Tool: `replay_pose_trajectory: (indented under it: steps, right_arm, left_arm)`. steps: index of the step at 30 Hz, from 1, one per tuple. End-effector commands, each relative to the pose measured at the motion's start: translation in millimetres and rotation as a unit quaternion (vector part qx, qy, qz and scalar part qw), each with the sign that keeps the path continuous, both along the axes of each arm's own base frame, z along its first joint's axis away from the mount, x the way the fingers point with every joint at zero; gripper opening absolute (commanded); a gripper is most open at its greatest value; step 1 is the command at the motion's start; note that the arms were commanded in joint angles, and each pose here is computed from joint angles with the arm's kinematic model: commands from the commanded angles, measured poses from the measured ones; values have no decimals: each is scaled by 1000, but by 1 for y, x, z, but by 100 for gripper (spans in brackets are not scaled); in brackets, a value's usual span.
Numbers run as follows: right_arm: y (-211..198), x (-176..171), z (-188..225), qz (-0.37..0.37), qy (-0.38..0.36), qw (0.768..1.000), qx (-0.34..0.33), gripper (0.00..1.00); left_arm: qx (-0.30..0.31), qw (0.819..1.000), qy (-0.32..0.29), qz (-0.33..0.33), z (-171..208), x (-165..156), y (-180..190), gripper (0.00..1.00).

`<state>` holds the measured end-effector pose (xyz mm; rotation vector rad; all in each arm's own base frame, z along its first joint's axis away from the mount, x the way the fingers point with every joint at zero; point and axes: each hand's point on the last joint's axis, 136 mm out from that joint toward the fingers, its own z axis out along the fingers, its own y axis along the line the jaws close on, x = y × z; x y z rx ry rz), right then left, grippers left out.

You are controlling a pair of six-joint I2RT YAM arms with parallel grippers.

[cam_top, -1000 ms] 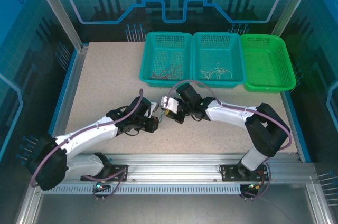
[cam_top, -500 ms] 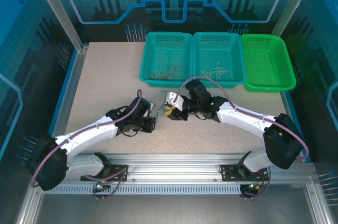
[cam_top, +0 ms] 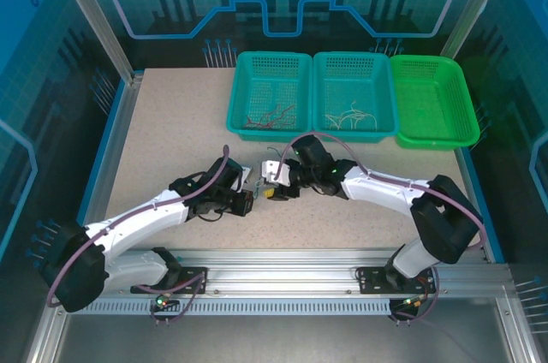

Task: Untangle the cables

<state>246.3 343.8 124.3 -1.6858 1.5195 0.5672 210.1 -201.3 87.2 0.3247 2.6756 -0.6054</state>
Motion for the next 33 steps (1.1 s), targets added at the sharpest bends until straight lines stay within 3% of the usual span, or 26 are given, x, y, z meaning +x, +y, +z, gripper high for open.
replay_pose_trajectory:
  steps: [1, 9, 17, 21, 24, 28, 33]
  right_arm:
    - [10, -1, -7, 31, -35, 999, -14, 51]
    - [18, 16, -17, 5, -74, 997, -27, 44]
    - [18, 10, -18, 10, -63, 998, -27, 11]
    - [13, 3, -13, 18, -53, 998, -26, 2]
    - [9, 1, 9, 8, -42, 999, 1, 0]
    - [-2, 13, 65, -49, -28, 994, 89, 0]
    - [-18, 17, 122, -81, -15, 983, 163, 0]
  left_arm:
    - [-17, 1000, -7, -21, 5, -3, -4, 0]
    - [-25, 999, -11, -29, 8, -4, -6, 0]
    - [-24, 999, -11, -31, 9, -3, -7, 0]
    - [-18, 999, -11, -26, 8, -2, -4, 0]
    - [14, 1000, 1, -5, 0, -1, 8, 0]
    - [59, 997, 40, 25, -18, -3, 25, 0]
    - [67, 994, 74, 45, -33, -6, 30, 0]
